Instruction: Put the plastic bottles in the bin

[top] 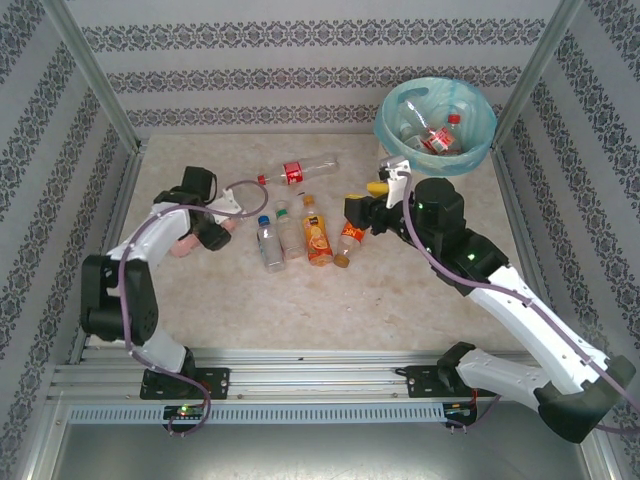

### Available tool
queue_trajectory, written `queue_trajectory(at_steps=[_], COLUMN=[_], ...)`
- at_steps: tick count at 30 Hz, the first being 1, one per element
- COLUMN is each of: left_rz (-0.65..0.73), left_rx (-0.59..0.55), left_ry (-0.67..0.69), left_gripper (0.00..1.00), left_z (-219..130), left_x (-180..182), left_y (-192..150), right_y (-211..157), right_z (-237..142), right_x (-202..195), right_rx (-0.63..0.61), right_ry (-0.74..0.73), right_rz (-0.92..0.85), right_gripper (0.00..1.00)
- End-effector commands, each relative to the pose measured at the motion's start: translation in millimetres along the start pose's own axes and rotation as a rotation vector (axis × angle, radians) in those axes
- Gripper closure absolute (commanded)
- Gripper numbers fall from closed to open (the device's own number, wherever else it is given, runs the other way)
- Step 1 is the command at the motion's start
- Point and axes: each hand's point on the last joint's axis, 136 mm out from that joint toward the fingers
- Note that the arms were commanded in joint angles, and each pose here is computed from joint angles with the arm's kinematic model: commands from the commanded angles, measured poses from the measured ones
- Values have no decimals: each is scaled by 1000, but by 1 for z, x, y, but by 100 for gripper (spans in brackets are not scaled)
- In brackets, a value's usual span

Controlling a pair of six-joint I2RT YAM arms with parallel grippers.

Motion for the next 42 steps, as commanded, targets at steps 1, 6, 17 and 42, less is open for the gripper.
queue_trajectory(at_steps=[1, 6, 17, 42], left_rz=[-117, -273, -211, 65], left_rx=[-152, -583, -1026, -1063], left_ry=[124, 30, -481, -747], left_gripper=[40, 39, 45, 44], left_z=[-63, -161, -242, -253], left_x=[29, 18, -103, -186], left_y=[24, 78, 124, 94], right_y=[7, 5, 5, 58], right_z=[-12, -17, -20, 5], right_x=[4, 12, 48, 154], right_rx=[-35, -59, -107, -319], right_ry=[-7, 0, 70, 564], right_rz=[29, 41, 15, -178], right_gripper=[37, 37, 38, 40])
Point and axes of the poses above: each hand's point on the last joint's axis, 136 mm out from that joint toward the fingers, its own z axis out along the fingers, its own x axis along the line the jaws close on, y = z × x, and after that the axes turned 10 degrees about -z, right-handed
